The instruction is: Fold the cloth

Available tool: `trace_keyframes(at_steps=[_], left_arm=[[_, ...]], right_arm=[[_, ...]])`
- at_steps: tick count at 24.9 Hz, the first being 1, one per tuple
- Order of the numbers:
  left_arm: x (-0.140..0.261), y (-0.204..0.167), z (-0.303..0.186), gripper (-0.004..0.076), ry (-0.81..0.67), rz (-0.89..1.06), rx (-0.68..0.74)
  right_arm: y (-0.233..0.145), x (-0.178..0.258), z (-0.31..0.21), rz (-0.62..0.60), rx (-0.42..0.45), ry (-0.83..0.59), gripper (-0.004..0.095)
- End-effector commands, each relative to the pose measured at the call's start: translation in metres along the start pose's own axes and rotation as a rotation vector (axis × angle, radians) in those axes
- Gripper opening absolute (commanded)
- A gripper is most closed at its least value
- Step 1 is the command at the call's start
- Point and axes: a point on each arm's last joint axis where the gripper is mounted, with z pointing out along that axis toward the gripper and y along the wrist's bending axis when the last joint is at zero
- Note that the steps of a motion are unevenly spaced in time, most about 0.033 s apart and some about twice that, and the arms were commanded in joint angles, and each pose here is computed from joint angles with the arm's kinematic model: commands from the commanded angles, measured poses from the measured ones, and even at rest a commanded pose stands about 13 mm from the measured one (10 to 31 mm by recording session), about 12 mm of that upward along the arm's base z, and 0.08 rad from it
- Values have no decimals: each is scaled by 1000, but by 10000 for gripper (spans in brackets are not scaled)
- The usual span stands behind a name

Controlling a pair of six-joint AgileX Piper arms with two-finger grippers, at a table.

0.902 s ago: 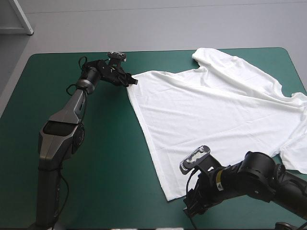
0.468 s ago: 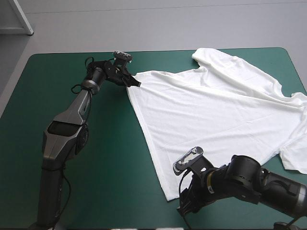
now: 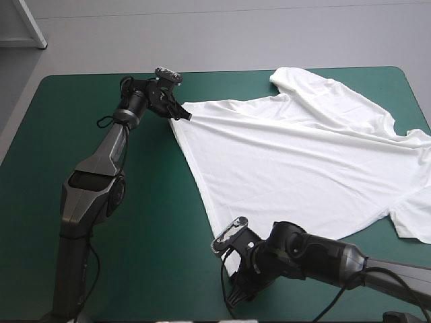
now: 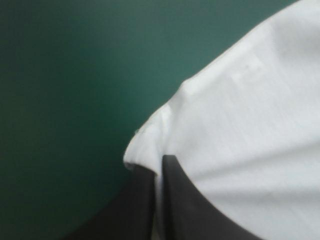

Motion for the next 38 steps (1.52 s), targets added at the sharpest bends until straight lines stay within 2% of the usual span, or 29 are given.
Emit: trace_keyframes(at_steps=[1,11,14,17,19,20,21,25,26,29,31,36,38], left_arm=[[-27,5,-45,22,-136,-11,-33],[-23,4,-45,22,-97,-10,-22],[-23,4,-45,22,-97,-10,-22],[-22,4,-45,22,-90,-10,-20],[-21,5,-45,22,-81,-11,-18],[-20,7,-45,22,-73,-15,-18],[-20,8,-45,22,-72,-17,-17],[-20,8,-49,22,-65,-25,-13],[-23,8,-58,22,-85,-24,-18],[-31,9,-78,22,-128,-21,-30],[-41,9,-108,22,-179,-15,-43],[-64,2,-218,22,-359,-7,-48],[-66,-1,-254,22,-419,2,-63]], right_arm=[[14,-14,-1,-61,-16,-83,588],[19,-24,31,-116,93,-35,571],[19,-25,37,-120,104,-33,474],[19,-27,45,-119,111,-34,307],[20,-29,48,-103,107,-40,154],[20,-30,48,-87,110,-66,1],[19,-32,48,-86,122,-80,-15],[5,-37,41,-50,273,-141,-17],[1,-37,35,-37,306,-164,-17],[-2,-40,18,-10,327,-226,-17],[-4,-48,-12,11,353,-303,-17],[-18,-76,-146,79,505,-635,-17],[-22,-79,-186,87,533,-715,-17]])
